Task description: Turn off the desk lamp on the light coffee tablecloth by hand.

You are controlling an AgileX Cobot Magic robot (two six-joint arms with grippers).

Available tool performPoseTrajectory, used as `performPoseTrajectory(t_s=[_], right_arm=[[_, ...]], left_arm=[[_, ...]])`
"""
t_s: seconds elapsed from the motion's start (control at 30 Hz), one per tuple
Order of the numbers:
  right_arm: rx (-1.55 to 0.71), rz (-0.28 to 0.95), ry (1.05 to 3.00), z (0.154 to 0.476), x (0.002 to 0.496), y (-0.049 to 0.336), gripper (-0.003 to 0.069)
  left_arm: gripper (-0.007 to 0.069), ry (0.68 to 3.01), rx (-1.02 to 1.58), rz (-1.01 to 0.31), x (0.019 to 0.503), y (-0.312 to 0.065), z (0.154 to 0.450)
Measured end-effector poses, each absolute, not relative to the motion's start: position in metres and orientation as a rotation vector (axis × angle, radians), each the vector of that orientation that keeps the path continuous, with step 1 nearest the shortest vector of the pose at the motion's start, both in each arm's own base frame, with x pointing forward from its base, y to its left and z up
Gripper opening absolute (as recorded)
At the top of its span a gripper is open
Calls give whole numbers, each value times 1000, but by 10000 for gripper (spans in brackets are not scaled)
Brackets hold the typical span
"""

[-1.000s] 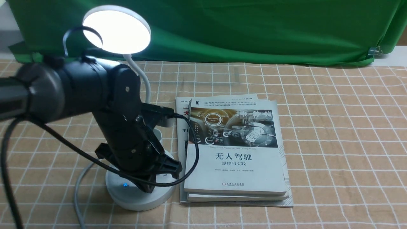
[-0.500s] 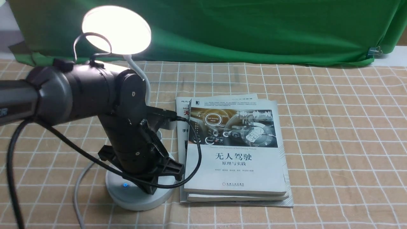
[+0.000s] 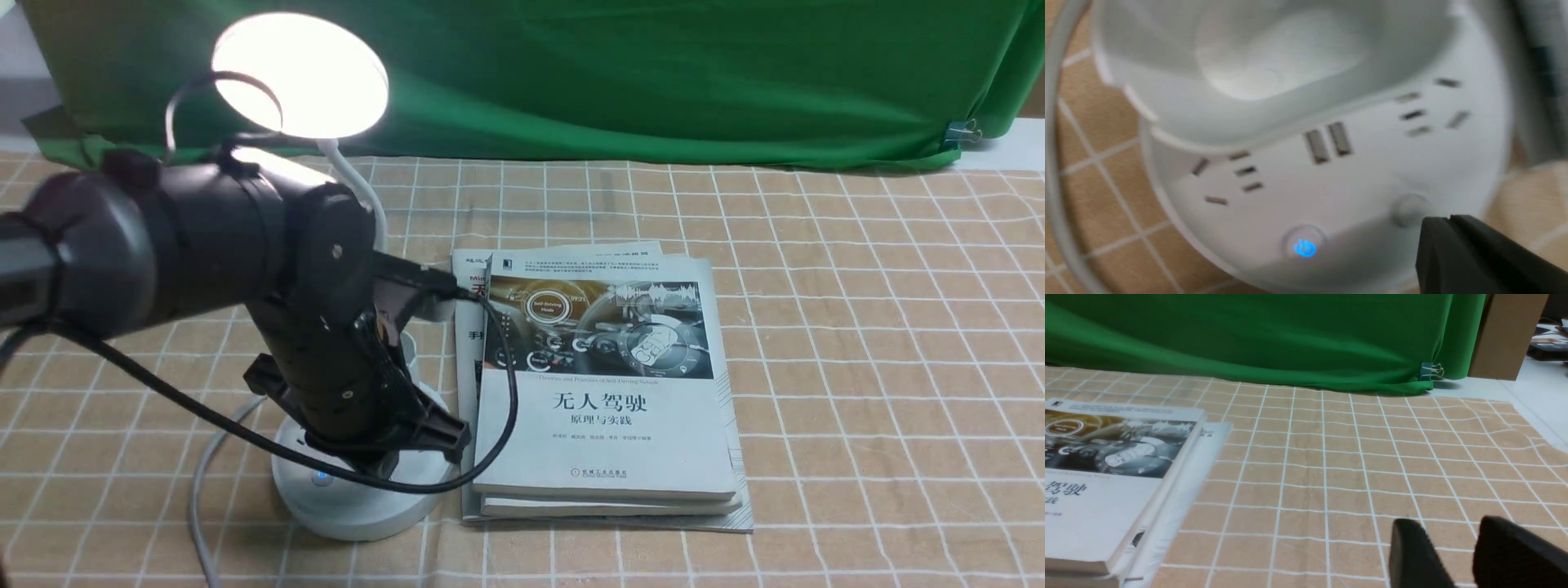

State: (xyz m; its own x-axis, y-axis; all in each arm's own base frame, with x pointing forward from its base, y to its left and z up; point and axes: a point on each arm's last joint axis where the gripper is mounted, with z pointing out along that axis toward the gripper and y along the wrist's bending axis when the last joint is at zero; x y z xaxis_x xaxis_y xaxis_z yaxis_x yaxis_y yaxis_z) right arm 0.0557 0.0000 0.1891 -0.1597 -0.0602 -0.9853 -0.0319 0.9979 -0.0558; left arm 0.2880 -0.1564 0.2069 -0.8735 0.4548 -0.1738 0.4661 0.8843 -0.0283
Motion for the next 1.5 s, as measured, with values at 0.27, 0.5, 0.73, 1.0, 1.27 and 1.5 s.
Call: performPoseTrajectory(t_s=[0.27,0.5,0.73,1.0,1.27,1.5], right_arm=[[-69,-25,1731,189,56,0,242],[-69,-25,1731,189,56,0,242],[-69,-25,1731,189,56,0,242],[-69,-25,1731,189,56,0,242],[-69,-25,1731,189,56,0,242],[-69,-25,1731,189,56,0,242]], left_arm=[[-8,2931,718,-78,294,-159,190],[-6,2911,666,-129,288,-158,204],[-5,2829,633,-190,273,-152,242],[-5,2604,528,-333,213,-123,273],[-5,2236,415,-407,141,-81,257],[-5,1881,312,-453,102,-55,232]])
